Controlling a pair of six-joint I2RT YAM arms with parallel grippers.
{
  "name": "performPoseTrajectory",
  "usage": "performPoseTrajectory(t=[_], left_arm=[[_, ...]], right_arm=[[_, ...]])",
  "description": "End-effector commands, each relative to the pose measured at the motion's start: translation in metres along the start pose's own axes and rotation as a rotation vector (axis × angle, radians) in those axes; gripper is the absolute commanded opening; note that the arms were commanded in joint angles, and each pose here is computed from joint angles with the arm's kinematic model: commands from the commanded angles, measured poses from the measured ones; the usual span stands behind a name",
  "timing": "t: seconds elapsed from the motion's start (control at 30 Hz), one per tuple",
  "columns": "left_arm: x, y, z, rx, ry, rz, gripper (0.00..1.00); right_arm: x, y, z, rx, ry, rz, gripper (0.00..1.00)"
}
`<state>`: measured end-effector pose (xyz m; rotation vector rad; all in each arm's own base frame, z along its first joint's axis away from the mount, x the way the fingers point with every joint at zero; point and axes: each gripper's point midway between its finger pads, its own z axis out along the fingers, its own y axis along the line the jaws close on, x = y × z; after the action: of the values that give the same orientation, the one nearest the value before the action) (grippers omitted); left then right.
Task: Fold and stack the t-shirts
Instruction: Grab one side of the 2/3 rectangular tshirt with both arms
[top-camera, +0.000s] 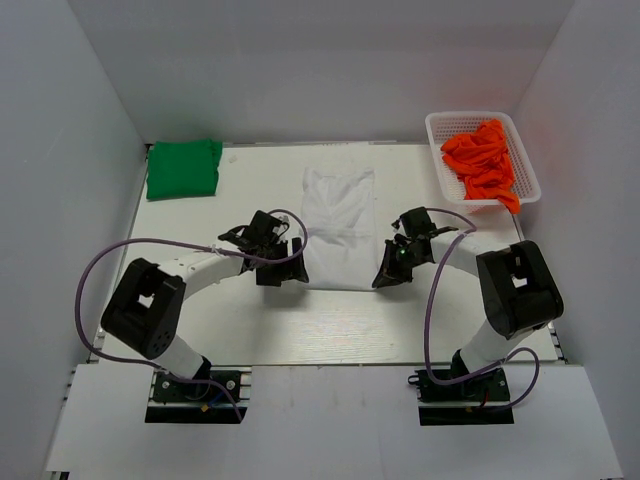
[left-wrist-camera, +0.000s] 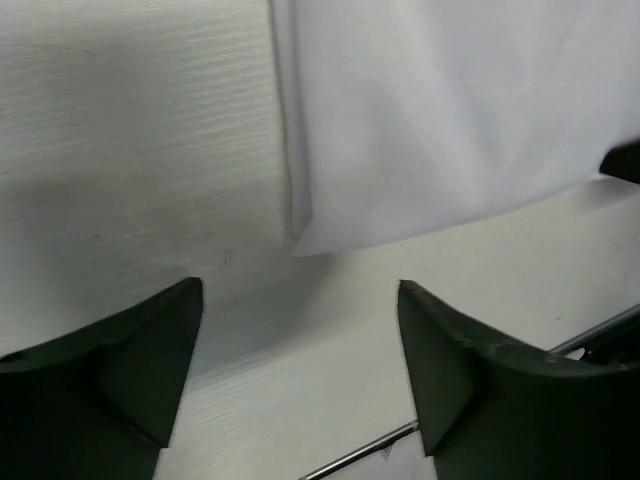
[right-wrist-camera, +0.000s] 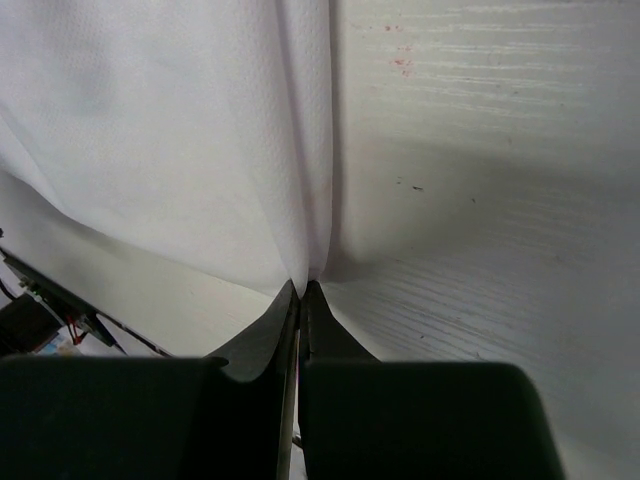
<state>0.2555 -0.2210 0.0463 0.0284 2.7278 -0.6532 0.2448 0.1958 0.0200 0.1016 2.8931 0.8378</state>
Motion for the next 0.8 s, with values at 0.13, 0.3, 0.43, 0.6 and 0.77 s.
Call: performPoseTrajectory(t=[0.13, 0.3, 0.43, 0.6, 0.77], left_arm=[[-0.015, -0.008, 0.01, 0.03, -0.039, 0.024, 0.89], [-0.005, -0.004, 0.022, 0.037, 0.004, 0.029, 0.56], [0.006, 0.001, 0.029, 0.022, 0.038, 0.039, 0.49], [0.01, -0.001, 0.033, 0.003, 0.07, 0.071, 0.4], [0.02, 0.009, 0.033, -0.067, 0.104, 0.077, 0.02]], right_arm=[[0.004, 0.001, 0.001, -0.011, 0.009, -0.014, 0.0], [0.004, 0.001, 0.003, -0.006, 0.016, -0.013, 0.0], [0.003, 0.001, 0.004, -0.007, 0.022, -0.007, 0.0], [0.003, 0.0, 0.005, -0.001, 0.028, 0.003, 0.0], [0.001, 0.001, 0.003, -0.006, 0.019, 0.012, 0.0]])
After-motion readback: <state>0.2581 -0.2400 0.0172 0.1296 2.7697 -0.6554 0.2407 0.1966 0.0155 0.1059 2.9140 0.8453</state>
